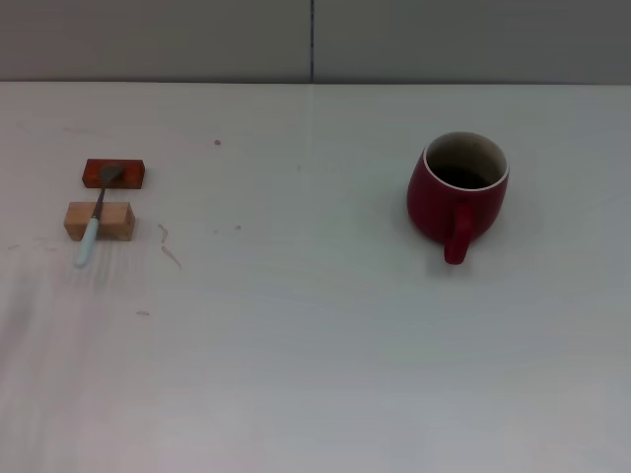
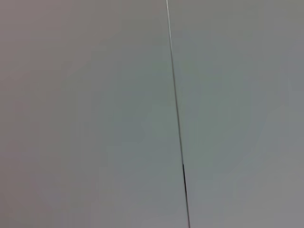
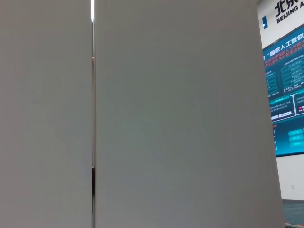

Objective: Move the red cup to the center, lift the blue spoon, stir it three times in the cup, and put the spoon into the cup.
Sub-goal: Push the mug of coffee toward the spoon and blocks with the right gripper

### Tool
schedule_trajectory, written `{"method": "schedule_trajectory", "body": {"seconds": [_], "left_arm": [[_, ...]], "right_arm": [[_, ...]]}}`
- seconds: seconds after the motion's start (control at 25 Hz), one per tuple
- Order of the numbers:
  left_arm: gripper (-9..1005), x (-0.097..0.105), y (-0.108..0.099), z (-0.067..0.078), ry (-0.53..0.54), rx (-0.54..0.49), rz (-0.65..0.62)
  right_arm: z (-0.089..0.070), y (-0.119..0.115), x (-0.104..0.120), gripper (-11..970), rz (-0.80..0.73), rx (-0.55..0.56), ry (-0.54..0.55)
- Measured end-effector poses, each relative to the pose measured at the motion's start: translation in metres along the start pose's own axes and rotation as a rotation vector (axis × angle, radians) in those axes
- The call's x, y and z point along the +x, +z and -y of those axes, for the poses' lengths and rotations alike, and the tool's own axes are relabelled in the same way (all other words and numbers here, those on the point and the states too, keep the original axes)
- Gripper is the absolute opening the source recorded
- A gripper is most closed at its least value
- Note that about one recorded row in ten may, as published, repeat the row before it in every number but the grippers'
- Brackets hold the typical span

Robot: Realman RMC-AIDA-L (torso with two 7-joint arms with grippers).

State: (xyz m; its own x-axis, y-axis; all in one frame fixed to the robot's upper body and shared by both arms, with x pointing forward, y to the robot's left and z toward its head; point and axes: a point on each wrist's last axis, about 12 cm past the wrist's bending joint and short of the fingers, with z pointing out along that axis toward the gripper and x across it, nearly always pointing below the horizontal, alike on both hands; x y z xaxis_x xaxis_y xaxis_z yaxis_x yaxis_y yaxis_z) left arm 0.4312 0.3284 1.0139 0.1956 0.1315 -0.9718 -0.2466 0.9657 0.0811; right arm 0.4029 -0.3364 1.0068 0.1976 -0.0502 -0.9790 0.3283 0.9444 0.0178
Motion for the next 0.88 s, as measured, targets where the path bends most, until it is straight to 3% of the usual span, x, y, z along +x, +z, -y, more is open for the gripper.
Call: {"method": "schedule_trajectory", "body": {"seconds": [0.08, 0.28, 0.76, 0.88], "left_arm": [[797, 0.000, 0.000, 0.000, 0.000, 0.000, 0.000], [797, 0.000, 0.001, 0.001, -0.002, 0.003, 0.001], [796, -0.001, 0.002, 0.004, -0.014, 0.007, 0.004], [795, -0.001, 0.003, 0.005, -0.015, 0.009, 0.007]], "right_arm": [[-0.002, 0.003, 0.001, 148, -0.011, -0.009, -0.001], [-0.015, 0.034, 0.014, -1, -0.106, -0.079, -0.024], [-0.057, 0.089, 0.022, -1, -0.213, -0.203, -0.029], [-0.080, 0.099, 0.023, -1, -0.248, -0.311, -0.050]]}}
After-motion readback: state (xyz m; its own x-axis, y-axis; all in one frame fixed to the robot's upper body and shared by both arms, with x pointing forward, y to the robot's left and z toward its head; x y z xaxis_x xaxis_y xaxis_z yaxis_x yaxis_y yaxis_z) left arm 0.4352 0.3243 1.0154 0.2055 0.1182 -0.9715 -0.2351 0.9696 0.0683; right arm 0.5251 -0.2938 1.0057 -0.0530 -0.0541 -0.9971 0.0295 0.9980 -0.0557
